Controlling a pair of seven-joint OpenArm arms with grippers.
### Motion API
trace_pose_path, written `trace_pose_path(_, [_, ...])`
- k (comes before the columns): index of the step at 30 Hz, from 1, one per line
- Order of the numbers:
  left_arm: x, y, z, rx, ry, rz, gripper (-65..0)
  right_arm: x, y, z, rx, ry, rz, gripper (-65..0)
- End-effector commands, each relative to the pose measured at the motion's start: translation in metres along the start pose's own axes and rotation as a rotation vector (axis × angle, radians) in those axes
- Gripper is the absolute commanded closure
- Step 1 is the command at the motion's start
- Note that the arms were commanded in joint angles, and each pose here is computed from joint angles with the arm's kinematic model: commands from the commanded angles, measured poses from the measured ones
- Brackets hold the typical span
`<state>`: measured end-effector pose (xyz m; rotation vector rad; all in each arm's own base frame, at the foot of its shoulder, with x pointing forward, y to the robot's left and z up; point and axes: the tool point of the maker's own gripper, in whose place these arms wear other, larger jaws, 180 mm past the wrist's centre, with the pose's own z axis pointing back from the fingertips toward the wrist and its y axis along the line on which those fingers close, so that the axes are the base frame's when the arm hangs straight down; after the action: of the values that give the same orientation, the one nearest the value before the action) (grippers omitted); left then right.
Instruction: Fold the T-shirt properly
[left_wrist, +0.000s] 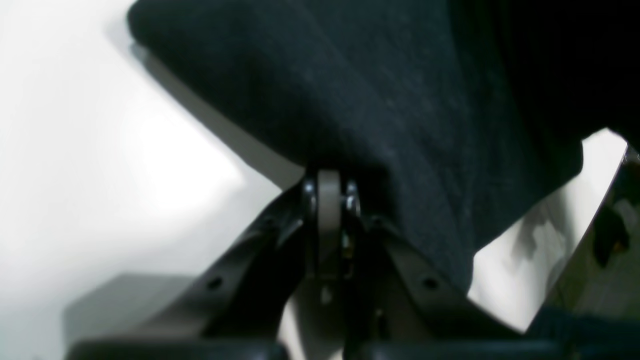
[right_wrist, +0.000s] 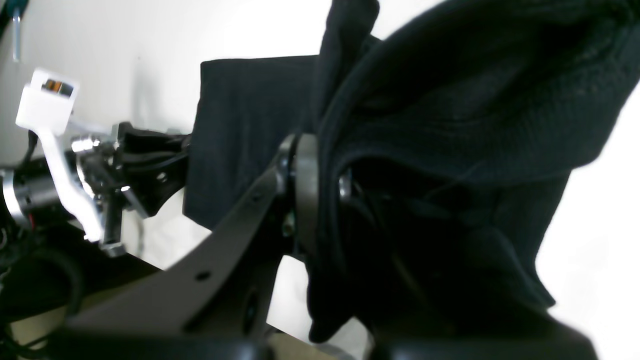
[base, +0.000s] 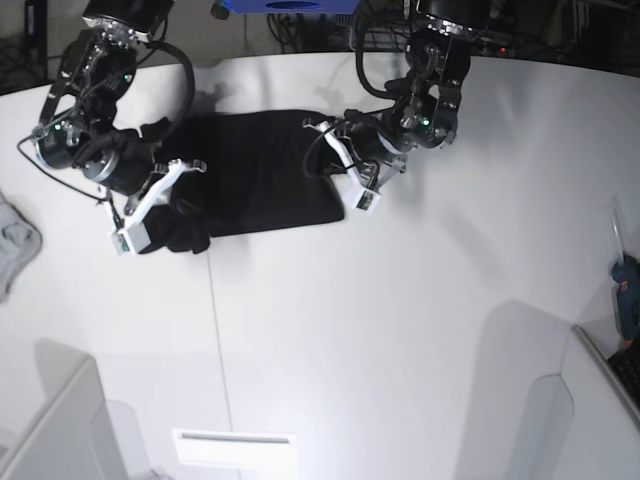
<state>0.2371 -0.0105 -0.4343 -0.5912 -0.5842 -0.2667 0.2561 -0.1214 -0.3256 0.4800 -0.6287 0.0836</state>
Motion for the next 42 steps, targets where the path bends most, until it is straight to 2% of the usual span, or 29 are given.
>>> trace_pose_path(1, [0.008,-0.006,-0.002,-0.007,-0.014,-0.007,0.0,0.011,0.006,0.003,0.017,-0.041,0.02,0.0])
trace_pose_path(10, [0.009,-0.006,-0.002,-0.007,-0.014,-0.007,0.0,0.004,0.023,-0.006,0.068,-0.029,-0.013,0.0])
trace_pose_path(16, [0.011,-0.006,-0.001,-0.006,-0.019,-0.012,0.0,0.009,0.044,-0.006,0.166,-0.058,-0.044,0.0])
trace_pose_path(24, [0.012,-0.007,-0.001,-0.007,-0.019,-0.013,0.0,0.002,0.044,-0.01,0.172,-0.046,-0.07,0.0])
trace_pose_path(29, [0.012,-0.006,-0.001,-0.006,-0.018,-0.014,0.0,-0.006,0.059,-0.018,0.211,-0.024,-0.079,0.0])
trace_pose_path(34, [0.01,-0.007,0.0,-0.006,-0.016,-0.012,0.0,-0.012,0.064,-0.031,0.188,-0.001,-0.054,0.0])
trace_pose_path(42, [0.004,0.0,0.003,0.006,-0.002,-0.019,0.0,-0.017,0.058,-0.044,0.184,-0.002,-0.093,0.0])
